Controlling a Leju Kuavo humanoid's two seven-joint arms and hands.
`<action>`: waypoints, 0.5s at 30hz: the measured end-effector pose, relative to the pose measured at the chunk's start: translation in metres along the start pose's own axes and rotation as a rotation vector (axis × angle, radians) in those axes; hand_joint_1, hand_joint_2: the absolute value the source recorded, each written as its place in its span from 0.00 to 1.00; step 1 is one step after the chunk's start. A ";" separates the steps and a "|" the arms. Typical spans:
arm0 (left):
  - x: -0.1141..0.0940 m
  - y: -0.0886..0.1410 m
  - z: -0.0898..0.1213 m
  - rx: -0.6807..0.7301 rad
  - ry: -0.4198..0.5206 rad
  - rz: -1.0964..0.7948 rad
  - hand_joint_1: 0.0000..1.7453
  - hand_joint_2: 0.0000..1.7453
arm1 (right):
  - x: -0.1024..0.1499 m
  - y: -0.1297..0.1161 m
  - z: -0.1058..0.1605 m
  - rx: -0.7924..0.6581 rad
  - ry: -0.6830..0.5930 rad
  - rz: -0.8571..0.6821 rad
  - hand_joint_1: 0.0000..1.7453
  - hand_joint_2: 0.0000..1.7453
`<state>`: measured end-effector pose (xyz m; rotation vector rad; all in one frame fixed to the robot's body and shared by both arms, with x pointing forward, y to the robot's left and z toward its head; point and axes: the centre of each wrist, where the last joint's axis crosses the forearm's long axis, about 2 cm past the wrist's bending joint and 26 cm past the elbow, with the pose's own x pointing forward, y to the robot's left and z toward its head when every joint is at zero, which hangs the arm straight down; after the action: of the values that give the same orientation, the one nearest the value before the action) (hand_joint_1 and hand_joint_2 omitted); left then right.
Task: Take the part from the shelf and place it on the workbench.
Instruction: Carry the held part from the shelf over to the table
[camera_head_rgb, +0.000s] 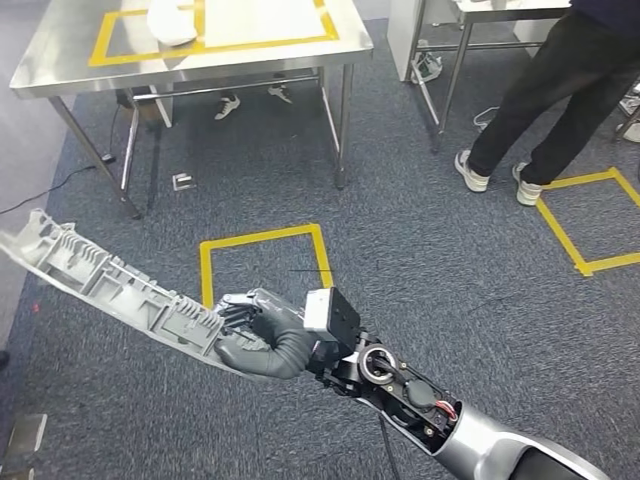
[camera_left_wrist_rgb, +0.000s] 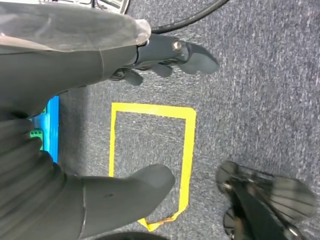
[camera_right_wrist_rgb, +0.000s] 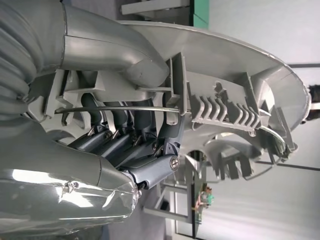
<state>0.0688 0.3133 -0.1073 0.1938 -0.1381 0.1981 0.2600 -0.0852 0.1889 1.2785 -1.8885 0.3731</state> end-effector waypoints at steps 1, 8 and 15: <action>-0.001 0.000 0.000 0.001 0.001 0.000 0.00 1.00 | 0.000 0.000 0.000 0.000 0.001 0.000 1.00 1.00; -0.001 0.001 0.000 0.002 0.001 -0.001 0.00 1.00 | 0.000 0.000 0.000 0.000 -0.001 0.000 1.00 1.00; 0.000 0.002 0.000 0.004 -0.002 -0.008 0.00 1.00 | 0.000 0.000 0.001 -0.001 0.001 -0.001 1.00 1.00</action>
<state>0.0681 0.3153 -0.1073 0.1989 -0.1390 0.1905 0.2597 -0.0853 0.1883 1.2781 -1.8872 0.3715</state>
